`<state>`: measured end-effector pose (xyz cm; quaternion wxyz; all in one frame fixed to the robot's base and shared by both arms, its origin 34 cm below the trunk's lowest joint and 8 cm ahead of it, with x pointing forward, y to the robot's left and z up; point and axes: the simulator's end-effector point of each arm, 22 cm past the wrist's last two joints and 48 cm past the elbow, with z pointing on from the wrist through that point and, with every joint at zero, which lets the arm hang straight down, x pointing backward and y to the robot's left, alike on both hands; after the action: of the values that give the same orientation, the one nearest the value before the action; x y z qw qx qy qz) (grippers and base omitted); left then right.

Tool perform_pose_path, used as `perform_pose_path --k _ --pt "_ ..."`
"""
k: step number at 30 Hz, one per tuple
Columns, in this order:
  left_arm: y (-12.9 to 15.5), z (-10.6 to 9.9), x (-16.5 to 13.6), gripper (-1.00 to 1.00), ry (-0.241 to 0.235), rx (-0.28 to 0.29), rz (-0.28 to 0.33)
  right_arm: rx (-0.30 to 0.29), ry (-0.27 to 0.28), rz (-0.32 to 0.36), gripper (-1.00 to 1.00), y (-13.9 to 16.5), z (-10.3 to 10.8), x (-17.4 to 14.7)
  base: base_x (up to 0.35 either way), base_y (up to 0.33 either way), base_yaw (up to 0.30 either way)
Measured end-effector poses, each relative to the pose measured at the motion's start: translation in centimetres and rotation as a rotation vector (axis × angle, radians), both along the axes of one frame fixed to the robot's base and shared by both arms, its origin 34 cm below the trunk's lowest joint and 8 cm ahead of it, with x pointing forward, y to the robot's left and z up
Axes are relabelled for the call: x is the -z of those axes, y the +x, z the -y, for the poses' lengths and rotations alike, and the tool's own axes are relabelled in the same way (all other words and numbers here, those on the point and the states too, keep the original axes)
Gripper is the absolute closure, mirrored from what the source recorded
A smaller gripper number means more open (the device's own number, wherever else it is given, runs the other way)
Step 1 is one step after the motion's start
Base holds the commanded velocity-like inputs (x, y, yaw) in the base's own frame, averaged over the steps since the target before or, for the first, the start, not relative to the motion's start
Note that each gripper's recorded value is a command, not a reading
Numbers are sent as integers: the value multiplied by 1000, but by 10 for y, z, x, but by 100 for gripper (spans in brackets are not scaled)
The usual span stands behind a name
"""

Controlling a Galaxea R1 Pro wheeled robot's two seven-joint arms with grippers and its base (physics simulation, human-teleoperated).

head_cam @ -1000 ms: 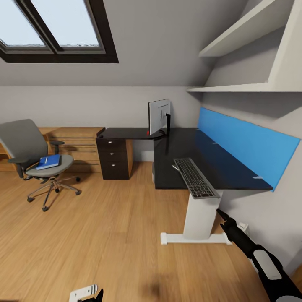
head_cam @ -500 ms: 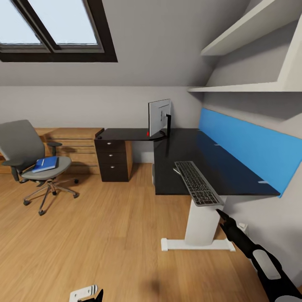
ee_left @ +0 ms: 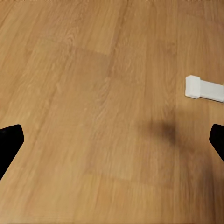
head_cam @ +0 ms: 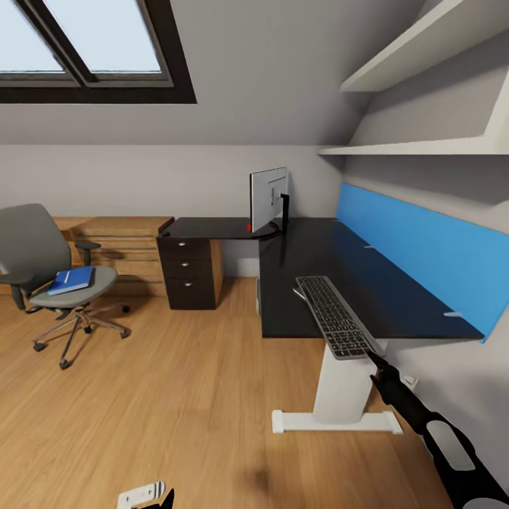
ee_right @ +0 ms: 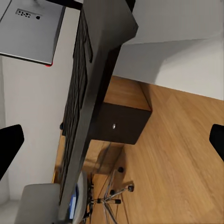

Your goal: In the bedroom, organize the workspace by keeping the computer under the desk, ensuring the monitor is on the desk, placing the keyboard on the desk next to the monitor, placing the mouse on the desk next to the keyboard, moving the folder from the swivel chair onto the desk next to the mouse, stacking the notebook on top of the folder with the pen on top of the notebook, and positioning the swivel chair next to the desk.

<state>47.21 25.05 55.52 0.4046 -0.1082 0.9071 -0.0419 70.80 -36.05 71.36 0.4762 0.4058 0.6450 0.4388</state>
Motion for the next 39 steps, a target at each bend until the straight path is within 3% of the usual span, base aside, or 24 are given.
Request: perform_pose_path --k 8,39 --pt "-2 12 1 -100 -6 28 -3 0 -1 -1 -100 0 0 0 72 0 0" --pt "-2 13 1 -100 -7 31 -1 0 -2 -1 -100 0 0 0 33 35 0"
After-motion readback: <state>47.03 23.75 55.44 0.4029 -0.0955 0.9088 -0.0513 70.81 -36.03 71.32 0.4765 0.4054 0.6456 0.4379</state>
